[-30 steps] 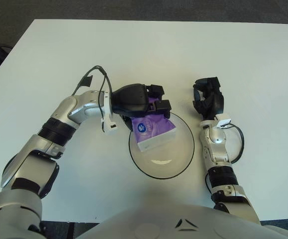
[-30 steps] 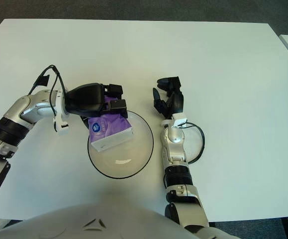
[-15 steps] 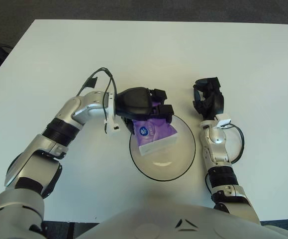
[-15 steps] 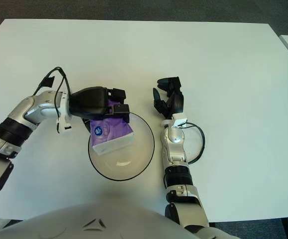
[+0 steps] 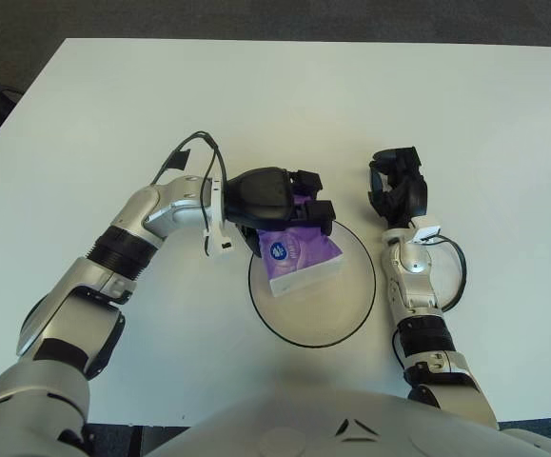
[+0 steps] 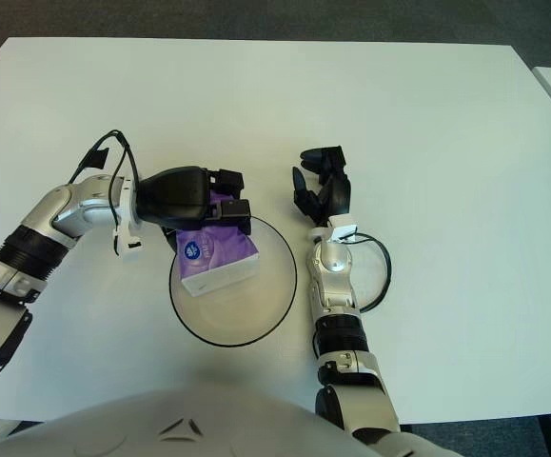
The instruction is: Put the tissue paper into the plate.
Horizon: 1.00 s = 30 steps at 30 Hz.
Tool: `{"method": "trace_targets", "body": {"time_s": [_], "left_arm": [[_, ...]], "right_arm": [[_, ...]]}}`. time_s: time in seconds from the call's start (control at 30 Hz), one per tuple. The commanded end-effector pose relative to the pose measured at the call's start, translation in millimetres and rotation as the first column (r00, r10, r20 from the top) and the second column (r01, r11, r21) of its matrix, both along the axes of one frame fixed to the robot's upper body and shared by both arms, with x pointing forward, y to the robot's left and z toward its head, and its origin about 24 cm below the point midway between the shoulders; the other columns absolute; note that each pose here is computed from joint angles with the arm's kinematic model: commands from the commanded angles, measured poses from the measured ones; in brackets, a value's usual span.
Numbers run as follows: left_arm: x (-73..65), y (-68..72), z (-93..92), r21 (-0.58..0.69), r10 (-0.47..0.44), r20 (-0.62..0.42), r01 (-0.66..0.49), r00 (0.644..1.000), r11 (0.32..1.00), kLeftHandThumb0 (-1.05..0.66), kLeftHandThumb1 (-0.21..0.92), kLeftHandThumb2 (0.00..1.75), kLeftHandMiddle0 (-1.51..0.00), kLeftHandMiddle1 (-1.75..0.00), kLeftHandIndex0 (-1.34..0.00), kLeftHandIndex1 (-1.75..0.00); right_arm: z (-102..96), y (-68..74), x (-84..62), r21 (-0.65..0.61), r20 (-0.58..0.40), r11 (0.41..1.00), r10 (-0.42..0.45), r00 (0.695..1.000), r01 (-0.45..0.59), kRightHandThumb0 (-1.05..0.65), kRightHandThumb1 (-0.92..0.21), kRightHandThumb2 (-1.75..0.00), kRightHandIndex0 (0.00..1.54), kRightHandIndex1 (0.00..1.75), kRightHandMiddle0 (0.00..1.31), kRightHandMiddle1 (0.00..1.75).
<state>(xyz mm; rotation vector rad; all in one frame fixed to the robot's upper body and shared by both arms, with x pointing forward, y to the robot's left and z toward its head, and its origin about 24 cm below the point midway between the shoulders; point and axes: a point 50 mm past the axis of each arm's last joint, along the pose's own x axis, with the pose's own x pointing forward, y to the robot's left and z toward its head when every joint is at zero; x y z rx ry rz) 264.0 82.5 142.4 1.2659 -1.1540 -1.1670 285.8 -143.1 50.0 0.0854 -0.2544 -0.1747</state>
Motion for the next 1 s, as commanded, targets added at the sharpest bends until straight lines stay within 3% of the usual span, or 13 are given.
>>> {"method": "trace_targets", "body": {"time_s": [0.0, 0.73, 0.97], "left_arm": [[-3.1, -3.5, -13.7, 0.046, -0.019, -0.033, 0.020, 0.999, 0.999, 0.00, 0.24, 1.41, -0.69, -1.70, -0.43, -1.75], [-6.9, -11.1, -20.4, -0.009, -0.059, -0.082, 0.059, 0.995, 0.998, 0.00, 0.24, 1.41, -0.69, -1.72, -0.43, -1.75], [-8.8, -8.3, -15.6, -0.083, -0.069, -0.128, 0.058, 0.989, 0.995, 0.00, 0.23, 1.43, -0.68, -1.74, -0.44, -1.75]], "right_arm": [[-49.9, -6.4, -19.6, 0.012, -0.243, 0.999, -0.026, 0.970, 0.030, -0.01, -0.85, -0.46, 0.47, 1.46, 0.26, 1.54], [-50.4, -4.8, -18.3, -0.005, -0.254, 0.999, -0.041, 0.966, 0.041, -0.01, -0.80, -0.57, 0.48, 1.51, 0.24, 1.55], [-51.1, -4.1, -18.0, -0.016, -0.257, 0.999, -0.048, 0.965, 0.045, -0.01, -0.77, -0.61, 0.48, 1.53, 0.24, 1.55]]}}
